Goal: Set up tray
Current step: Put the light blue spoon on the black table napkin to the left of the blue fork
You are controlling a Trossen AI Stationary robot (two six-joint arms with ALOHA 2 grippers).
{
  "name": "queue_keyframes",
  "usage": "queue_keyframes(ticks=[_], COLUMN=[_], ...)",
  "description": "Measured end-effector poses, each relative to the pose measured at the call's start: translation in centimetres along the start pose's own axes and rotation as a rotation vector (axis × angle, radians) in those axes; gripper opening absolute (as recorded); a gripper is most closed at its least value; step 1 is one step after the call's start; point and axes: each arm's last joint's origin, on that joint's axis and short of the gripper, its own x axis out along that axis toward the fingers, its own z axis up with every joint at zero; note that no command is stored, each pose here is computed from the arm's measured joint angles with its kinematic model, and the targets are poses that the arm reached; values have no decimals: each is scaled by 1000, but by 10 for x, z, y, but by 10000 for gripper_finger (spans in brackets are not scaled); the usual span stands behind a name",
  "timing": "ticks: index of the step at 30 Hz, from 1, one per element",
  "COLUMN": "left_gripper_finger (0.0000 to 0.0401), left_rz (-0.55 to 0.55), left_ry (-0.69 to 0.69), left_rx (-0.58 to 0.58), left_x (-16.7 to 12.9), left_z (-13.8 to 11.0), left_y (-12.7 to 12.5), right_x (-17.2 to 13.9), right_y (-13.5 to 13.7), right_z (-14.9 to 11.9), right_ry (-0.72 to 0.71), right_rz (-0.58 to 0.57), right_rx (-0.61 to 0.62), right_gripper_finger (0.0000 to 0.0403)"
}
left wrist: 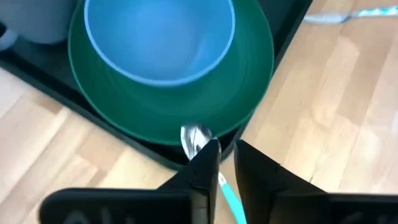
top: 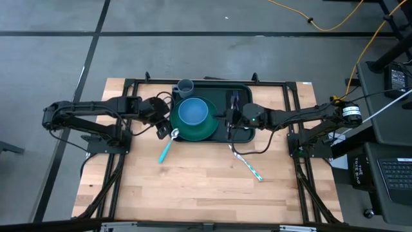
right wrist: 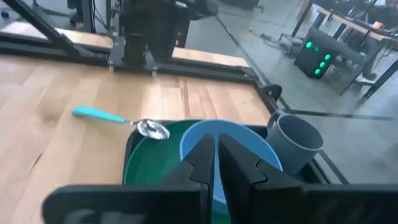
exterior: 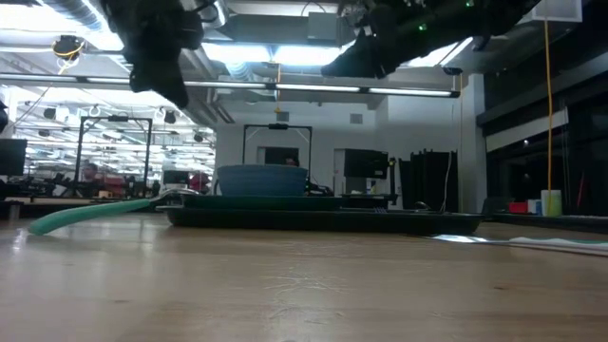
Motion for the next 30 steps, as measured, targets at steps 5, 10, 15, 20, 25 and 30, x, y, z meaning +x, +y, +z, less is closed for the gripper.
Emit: queue_keyframes(ticks=[5,10,15,20,25,30], left_gripper_finger=[78,101,109,109,109,109], left_rz=[19,26,52,125,179,239], left_ry=[22,62,128,216,260,272], left_rx=[5,-40,-38,-23,-102,-97], left_x=[1,6,20,40,56,68], left_z=[-6,-11,-17,-24,-28,-33], left_y=[-6,-15,-28,-35,-40,-46], right_x=[0,0,0,0,0,0], right_y=[0,0,0,0,0,0], right_z=[-1,-1,-1,-1,-1,-1], right_ry=[11,11,12,12,13,14], right_rz=[2,2,2,2,2,1], right_rx=[-2,-2,-2,-2,-2,-4], right_gripper_finger=[28,28,28,28,28,28])
